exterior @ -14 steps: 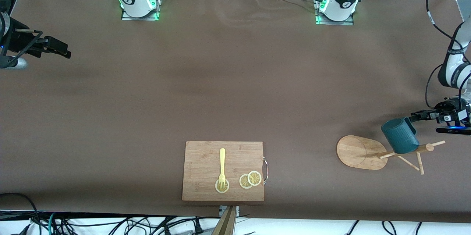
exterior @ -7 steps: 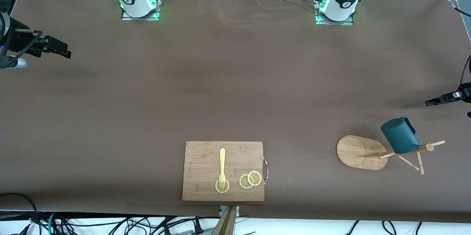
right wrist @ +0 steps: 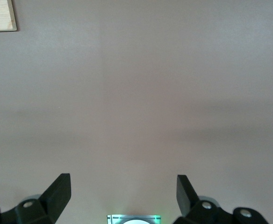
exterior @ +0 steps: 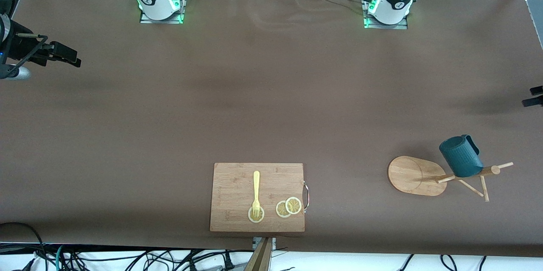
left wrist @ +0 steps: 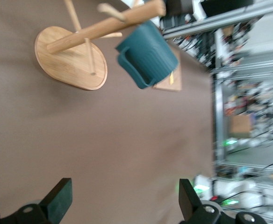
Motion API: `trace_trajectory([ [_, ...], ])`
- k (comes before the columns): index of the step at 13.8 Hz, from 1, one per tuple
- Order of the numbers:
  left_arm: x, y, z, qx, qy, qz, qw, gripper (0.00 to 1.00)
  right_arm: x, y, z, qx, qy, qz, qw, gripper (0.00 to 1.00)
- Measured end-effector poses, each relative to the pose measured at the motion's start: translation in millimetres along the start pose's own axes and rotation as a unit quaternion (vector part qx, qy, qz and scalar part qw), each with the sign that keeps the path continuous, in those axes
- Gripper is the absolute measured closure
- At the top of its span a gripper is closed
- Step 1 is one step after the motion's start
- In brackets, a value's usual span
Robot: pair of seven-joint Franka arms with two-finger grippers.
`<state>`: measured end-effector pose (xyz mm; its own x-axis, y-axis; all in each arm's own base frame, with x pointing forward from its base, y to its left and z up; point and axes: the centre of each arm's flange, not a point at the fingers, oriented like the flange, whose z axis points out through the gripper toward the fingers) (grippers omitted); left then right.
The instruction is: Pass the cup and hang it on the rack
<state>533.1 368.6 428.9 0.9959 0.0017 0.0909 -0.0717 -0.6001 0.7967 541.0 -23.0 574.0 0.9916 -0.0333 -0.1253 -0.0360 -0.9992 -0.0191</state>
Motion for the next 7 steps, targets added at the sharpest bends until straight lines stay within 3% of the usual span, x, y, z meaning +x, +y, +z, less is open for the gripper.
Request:
trace_trajectory([
  [2, 19, 94, 3, 0.088, -0.045, 0.046, 0.994, 0.00, 0, 1, -1, 0.000, 0.001, 0.001, 1.000, 0.00],
  [4, 32, 192, 26, 0.171, -0.082, 0.071, 0.979, 0.00, 0, 1, -1, 0.000, 0.002, 0.001, 1.000, 0.00],
  [7, 28, 306, 75, 0.249, -0.102, 0.058, 0.961, 0.00, 0, 1, -2, 0.000, 0.002, 0.001, 1.000, 0.00],
])
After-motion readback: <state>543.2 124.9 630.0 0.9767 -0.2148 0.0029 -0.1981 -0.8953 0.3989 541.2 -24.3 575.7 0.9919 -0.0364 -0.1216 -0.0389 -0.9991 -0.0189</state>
